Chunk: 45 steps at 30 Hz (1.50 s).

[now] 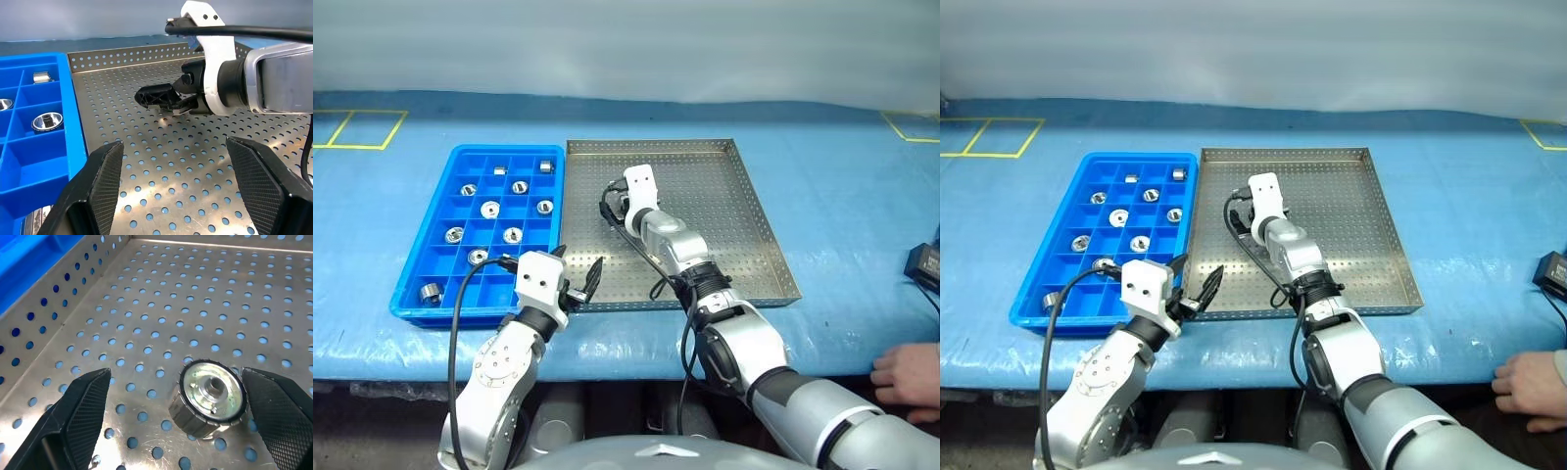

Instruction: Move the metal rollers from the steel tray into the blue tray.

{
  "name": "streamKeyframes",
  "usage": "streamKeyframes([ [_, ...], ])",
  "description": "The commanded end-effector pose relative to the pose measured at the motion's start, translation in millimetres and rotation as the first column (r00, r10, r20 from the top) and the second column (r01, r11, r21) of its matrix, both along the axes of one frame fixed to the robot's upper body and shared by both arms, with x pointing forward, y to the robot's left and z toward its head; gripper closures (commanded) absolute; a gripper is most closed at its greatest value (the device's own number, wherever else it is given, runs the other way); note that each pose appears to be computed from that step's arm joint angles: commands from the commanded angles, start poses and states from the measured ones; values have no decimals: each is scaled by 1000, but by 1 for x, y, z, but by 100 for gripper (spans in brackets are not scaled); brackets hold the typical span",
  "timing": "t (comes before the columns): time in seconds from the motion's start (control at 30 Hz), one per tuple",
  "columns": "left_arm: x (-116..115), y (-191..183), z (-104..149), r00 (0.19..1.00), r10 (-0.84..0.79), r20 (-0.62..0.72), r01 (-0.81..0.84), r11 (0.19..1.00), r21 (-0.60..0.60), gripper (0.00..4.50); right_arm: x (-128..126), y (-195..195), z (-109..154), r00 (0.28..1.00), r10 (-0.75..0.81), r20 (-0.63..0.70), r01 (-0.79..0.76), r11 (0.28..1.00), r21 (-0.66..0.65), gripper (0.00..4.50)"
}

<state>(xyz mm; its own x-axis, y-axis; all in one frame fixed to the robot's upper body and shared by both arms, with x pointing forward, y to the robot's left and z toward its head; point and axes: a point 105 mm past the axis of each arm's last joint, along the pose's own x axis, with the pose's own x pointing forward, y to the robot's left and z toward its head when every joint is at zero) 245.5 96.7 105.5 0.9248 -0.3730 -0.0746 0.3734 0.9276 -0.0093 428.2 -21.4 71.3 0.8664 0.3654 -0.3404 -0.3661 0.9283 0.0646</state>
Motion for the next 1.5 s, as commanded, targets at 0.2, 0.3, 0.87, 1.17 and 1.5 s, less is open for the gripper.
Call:
streamKeyframes([
  [0.2, -3, -1, 17, 997, -1, 75, 2, 1000, -9, 85, 5, -8, 4, 999, -13, 44, 14, 1000, -15, 194],
  [0.3, -4, -1, 17, 997, 1, 75, 0, 1000, -11, 85, 5, -9, 6, 999, -15, 50, 16, 1000, -6, 270],
  [0.87, -19, 59, 44, 902, 355, 246, -373, 927, 29, 85, -92, 107, 96, 819, 527, 225, -536, 844, -26, 270],
  [1.17, -56, 82, 30, 858, 481, 182, -493, 870, 25, 85, -134, 143, 69, 703, 697, 142, -698, 714, -53, 270],
  [1.5, -62, 83, 15, 865, 482, 137, -490, 872, 23, 85, -152, 140, 30, 688, 725, 26, -724, 689, -38, 270],
])
